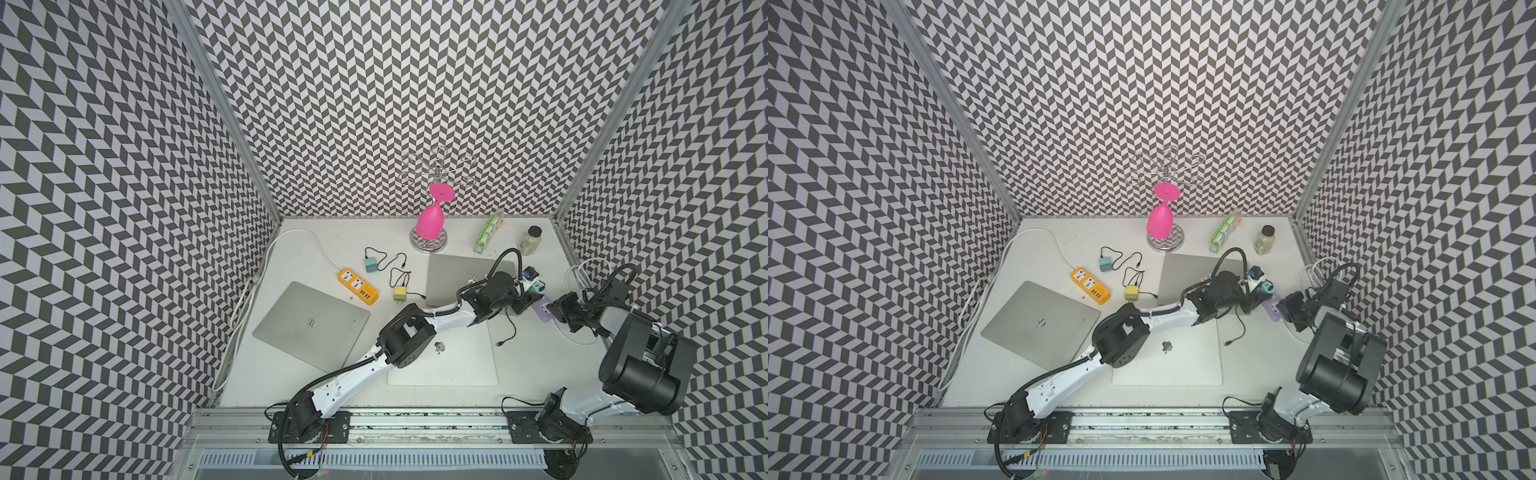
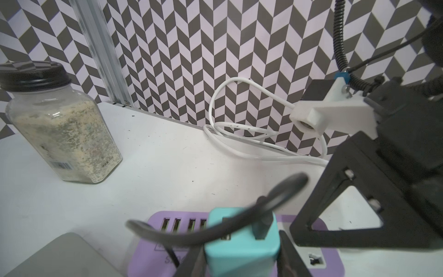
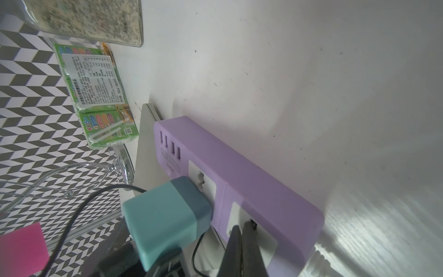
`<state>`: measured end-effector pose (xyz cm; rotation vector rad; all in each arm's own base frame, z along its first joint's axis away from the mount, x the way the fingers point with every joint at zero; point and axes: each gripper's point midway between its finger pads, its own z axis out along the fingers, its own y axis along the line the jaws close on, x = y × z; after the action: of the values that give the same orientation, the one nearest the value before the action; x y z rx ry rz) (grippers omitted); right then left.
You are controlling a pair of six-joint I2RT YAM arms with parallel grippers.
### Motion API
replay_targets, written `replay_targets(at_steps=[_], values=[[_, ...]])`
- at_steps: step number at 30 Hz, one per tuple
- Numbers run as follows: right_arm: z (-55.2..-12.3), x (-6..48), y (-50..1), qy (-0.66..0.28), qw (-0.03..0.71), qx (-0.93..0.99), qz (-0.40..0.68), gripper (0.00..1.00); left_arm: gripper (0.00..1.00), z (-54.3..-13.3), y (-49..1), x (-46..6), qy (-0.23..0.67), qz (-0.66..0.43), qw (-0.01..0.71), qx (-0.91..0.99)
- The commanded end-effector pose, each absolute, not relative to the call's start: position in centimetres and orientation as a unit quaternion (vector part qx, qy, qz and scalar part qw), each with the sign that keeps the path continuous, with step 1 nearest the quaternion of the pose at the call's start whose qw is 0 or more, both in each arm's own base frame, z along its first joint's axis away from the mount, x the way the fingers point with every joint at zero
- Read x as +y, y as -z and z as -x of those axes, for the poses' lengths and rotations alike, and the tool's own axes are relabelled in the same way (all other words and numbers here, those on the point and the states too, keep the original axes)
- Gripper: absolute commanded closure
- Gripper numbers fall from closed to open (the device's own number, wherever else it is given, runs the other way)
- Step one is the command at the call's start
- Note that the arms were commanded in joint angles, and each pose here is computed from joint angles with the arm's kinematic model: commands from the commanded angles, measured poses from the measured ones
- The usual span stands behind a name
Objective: Unplug the laptop charger
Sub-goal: Remove the plug from the socket.
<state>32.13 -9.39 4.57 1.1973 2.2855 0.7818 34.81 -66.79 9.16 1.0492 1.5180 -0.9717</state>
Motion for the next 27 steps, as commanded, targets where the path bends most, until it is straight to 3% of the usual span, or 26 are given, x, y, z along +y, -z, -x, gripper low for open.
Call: replay_targets(at_steps=[1, 8, 16, 27], values=[[-28.3, -9.4, 0.7, -0.219, 0.139, 0.841, -0.475, 1.0, 0.79, -32.4, -14.5, -68.2, 0.413, -0.457, 0.529, 0.584], [-28.1, -9.5, 1.0, -0.212, 0.135, 0.842, -0.477, 1.0, 0.78, -32.3, -14.9, -68.2, 0.382, -0.469, 0.546, 0.58], [-27.6, -9.6, 1.6, -0.202, 0.127, 0.844, -0.481, 1.0, 0.8, -33.4, -17.5, -67.2, 0.527, -0.391, 0.475, 0.587], [-27.3, -9.7, 1.9, -0.198, 0.125, 0.844, -0.484, 1.0, 0.79, -31.5, -16.4, -68.6, 0.405, -0.475, 0.536, 0.568]])
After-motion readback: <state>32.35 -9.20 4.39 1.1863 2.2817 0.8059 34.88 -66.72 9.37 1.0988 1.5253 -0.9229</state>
